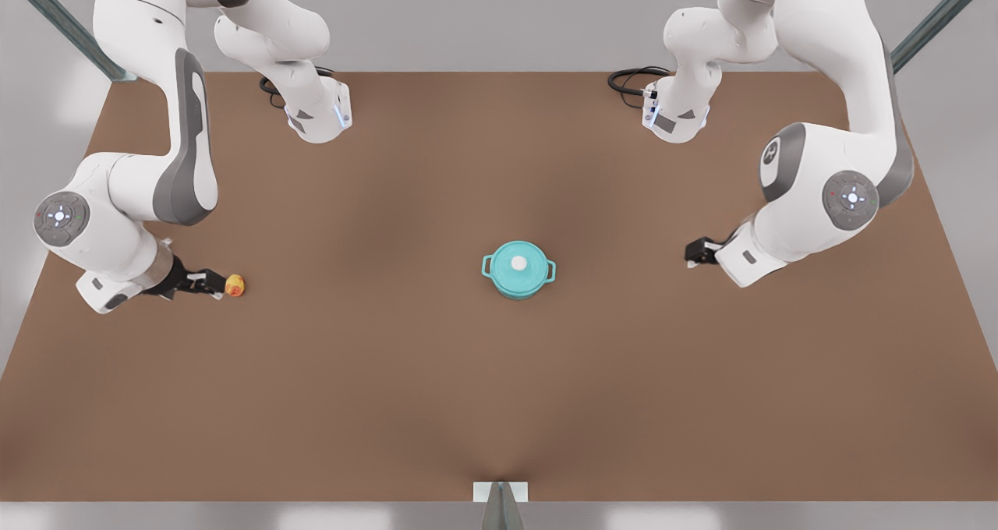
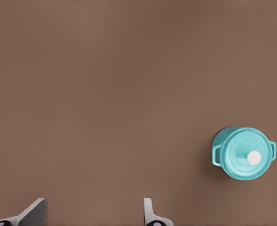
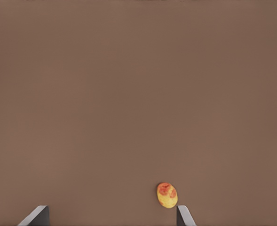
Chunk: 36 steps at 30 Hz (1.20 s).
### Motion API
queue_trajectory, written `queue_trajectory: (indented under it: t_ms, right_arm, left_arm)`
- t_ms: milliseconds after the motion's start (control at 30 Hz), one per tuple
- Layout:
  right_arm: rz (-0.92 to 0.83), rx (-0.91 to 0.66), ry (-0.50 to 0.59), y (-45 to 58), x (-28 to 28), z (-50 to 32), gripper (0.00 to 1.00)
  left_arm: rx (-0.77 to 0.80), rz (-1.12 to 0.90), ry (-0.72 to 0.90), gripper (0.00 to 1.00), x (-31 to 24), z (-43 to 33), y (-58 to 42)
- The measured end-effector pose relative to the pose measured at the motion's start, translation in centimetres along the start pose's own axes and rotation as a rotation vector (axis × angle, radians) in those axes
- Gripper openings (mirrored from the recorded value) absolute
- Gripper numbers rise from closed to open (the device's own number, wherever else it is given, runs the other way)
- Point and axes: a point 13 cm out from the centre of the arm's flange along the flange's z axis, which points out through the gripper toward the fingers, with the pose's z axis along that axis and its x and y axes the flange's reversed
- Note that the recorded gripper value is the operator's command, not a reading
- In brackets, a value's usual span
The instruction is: Open the pot lid and put the potato into the pot
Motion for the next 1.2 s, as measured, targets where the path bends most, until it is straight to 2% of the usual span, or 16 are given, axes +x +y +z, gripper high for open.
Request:
queue_trajectory:
  t_ms: [133,233,300,400,533,667,867,1200]
  right_arm:
    - [-0.016,0.003,-0.012,0.4,-0.5,0.1,1.00]
    - [-0.088,0.004,-0.012,4.4,-0.9,-0.1,1.00]
    - [-0.132,0.025,0.015,4.9,-0.8,0.7,1.00]
    - [-0.195,0.074,0.050,3.8,-0.2,1.9,1.00]
    - [-0.269,0.105,0.085,2.8,3.5,3.5,1.00]
    - [-0.314,0.102,0.116,1.6,8.0,9.0,1.00]
    - [-0.221,0.044,0.128,-3.5,8.5,15.7,1.00]
    - [-0.252,0.018,0.112,-3.0,11.2,22.3,1.00]
  left_arm:
    - [0.000,0.068,-0.016,1.00,0.0,-0.3,-4.6]
    - [-0.009,0.313,-0.041,1.00,1.5,0.3,-22.2]
    - [-0.009,0.395,-0.017,1.00,2.9,4.3,-31.6]
    - [-0.062,0.395,0.010,1.00,4.5,12.4,-38.6]
    - [-0.142,0.271,-0.008,1.00,3.4,18.7,-38.2]
    - [-0.182,0.129,-0.020,1.00,3.7,23.0,-35.0]
    - [-0.134,-0.061,-0.090,1.00,1.7,24.7,-34.5]
    - [-0.113,-0.232,-0.107,1.00,1.5,29.7,-34.2]
